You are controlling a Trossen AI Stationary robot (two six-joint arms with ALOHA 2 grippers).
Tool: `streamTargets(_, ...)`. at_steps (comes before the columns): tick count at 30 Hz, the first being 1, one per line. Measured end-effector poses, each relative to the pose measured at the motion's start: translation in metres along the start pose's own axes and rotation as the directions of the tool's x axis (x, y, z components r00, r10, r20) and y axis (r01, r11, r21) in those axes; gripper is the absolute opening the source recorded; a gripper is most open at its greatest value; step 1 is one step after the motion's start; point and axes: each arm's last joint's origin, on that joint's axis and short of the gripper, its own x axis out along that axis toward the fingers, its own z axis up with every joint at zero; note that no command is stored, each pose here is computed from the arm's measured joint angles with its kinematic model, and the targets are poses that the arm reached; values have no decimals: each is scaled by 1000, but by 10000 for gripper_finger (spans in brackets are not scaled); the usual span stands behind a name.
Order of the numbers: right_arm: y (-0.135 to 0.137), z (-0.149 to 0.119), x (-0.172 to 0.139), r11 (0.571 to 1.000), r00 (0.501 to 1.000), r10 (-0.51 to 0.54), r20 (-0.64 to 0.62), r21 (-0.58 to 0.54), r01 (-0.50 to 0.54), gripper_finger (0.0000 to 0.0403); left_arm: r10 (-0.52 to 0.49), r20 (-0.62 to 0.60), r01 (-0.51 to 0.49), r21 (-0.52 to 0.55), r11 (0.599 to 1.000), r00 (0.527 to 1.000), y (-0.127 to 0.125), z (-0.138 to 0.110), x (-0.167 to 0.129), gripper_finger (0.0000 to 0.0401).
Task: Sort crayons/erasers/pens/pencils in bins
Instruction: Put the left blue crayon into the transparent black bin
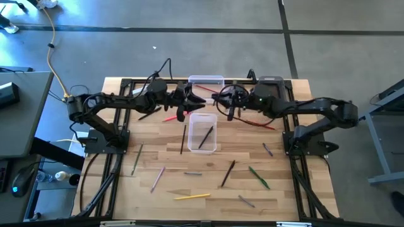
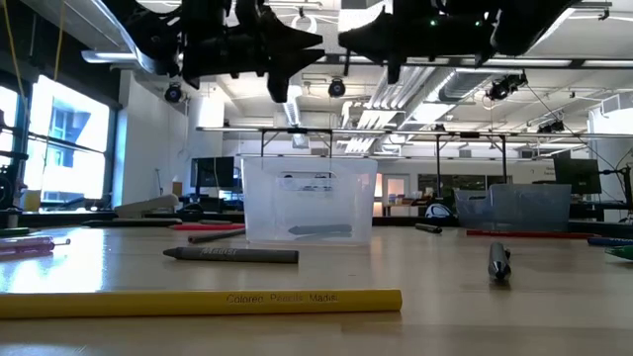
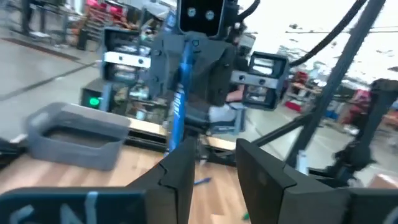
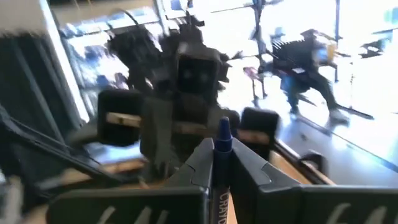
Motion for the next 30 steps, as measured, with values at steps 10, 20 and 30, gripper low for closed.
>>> streamTargets(10, -55, 0, -82, 785, 672, -606, -425, -182, 593, 14, 137, -48, -135, 36, 990, 989, 7, -29, -14, 69)
streamTargets(20, -140, -35, -128, 445, 176, -747, -640, -286, 848, 14, 155, -42, -151, 86, 985, 987, 7, -32, -16, 47)
streamTargets(30, -177, -73, -119, 407, 49, -672, -739, -313, 858, 14, 156, -43, -151, 89, 985, 987, 7, -32, -16, 41)
